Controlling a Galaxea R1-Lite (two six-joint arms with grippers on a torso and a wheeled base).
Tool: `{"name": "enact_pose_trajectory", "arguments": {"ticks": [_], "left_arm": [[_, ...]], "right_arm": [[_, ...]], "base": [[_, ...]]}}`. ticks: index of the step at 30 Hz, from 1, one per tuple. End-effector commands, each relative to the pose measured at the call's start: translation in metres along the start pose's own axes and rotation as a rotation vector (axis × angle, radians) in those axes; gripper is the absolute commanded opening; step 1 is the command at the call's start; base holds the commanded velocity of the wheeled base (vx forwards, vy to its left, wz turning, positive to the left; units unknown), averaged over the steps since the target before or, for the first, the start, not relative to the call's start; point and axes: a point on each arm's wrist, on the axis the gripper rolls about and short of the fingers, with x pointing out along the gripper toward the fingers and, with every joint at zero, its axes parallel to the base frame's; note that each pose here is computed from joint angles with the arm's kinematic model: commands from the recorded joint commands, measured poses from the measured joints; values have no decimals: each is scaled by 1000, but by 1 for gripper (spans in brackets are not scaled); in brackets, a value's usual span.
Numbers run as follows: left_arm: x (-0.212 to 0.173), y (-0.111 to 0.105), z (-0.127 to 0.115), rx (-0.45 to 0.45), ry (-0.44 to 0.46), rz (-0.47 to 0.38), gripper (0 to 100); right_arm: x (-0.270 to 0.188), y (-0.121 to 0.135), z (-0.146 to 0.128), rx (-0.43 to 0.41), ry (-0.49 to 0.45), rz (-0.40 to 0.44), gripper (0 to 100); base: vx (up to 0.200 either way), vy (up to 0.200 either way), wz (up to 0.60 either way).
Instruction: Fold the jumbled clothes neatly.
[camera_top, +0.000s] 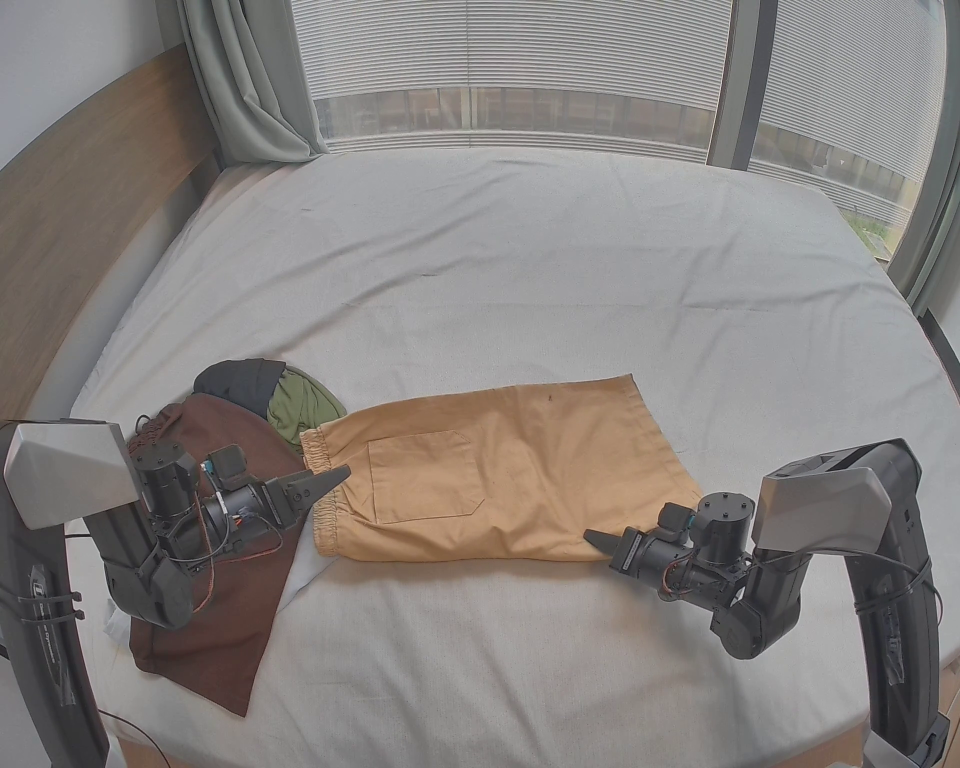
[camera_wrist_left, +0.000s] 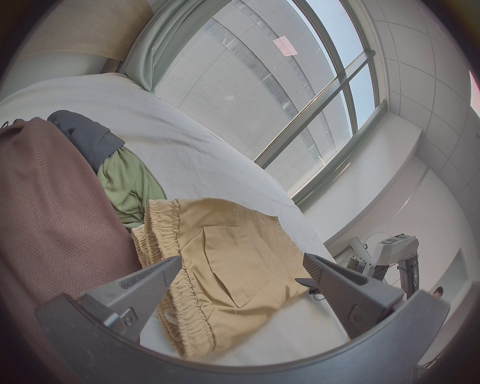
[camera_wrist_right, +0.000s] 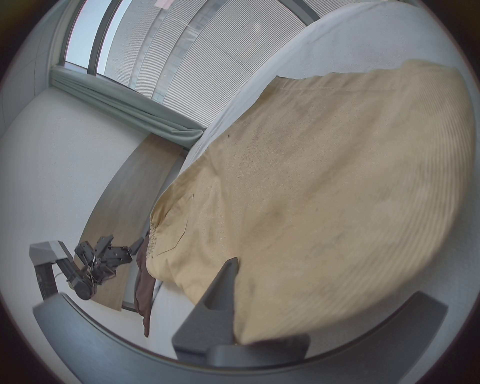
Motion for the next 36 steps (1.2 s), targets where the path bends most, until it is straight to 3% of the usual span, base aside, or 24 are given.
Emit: {"name": "enact_pose_trajectory", "arguments": {"ticks": [1, 28, 36], "left_arm": [[1, -2, -3, 7, 10, -6, 100], [1, -14, -2, 17, 21, -38, 100], [-3, -12, -8, 86, 57, -68, 100]], "right_arm": [[-13, 6, -1, -22, 19, -14, 0], [-84, 8, -29, -83, 176, -194, 0], [-89, 5, -36, -123, 212, -212, 0]], "base": [[0, 0, 0], [0, 0, 0], [0, 0, 0]]}}
